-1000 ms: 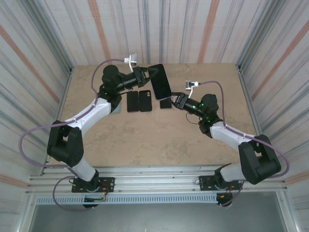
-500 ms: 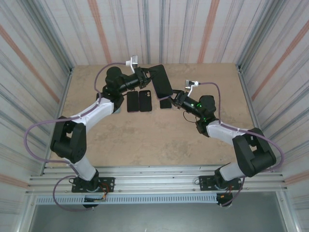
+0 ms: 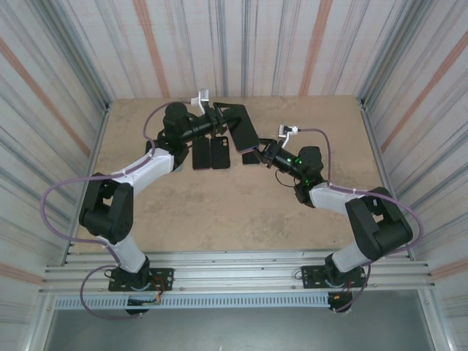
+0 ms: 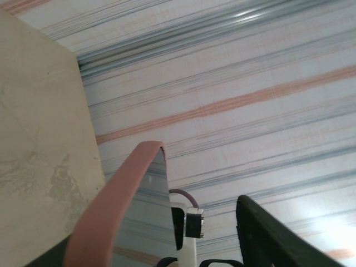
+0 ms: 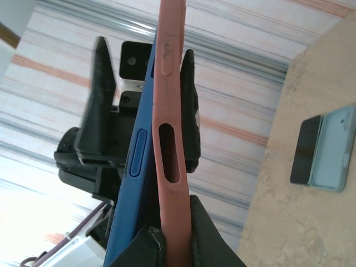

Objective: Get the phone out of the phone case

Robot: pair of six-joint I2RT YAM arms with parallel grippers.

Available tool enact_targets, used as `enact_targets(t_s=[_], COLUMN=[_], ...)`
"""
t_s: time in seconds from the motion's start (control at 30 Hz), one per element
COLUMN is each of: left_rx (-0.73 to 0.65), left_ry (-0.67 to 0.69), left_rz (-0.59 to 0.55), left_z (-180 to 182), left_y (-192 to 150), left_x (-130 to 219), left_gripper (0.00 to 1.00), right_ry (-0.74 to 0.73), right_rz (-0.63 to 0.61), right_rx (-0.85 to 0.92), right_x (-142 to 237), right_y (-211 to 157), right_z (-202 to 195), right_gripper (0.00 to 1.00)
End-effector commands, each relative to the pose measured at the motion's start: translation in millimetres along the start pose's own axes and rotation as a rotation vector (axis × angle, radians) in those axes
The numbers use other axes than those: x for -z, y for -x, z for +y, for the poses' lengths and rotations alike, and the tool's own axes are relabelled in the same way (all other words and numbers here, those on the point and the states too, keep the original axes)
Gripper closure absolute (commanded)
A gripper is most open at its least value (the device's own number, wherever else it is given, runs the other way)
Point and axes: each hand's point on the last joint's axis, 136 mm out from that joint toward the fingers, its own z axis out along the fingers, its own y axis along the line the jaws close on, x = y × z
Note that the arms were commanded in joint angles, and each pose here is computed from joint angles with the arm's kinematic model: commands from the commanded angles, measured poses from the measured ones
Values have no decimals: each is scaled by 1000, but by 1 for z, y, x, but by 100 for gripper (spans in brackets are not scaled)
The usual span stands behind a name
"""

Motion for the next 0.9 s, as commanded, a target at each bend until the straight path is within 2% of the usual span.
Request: enact_targets(t_s=[0.0,0.13,0.3,0.47,0.87], left_rx=[-20,-32,9,25,194], left_ry=[44,127,156,154,156], left_rz=[-16,-26,-50,-51,-182], left_z=[5,15,24,17,10], left_y=[4,2,-5,-23,-67], left_x=[5,14,24,28,37], left_gripper=[34,28,27,27,37], right_ry=[25,15,12,34,17], right_rz=[-31,-70,-128,-157,-278], right_rx=[-9,-9,7,11,74], right_x=[1,3,3,-2,-6], right_y=[5,15,30,40,54], right_z=[5,1,-1,0,-1], right_gripper=[100,100,100,100,99])
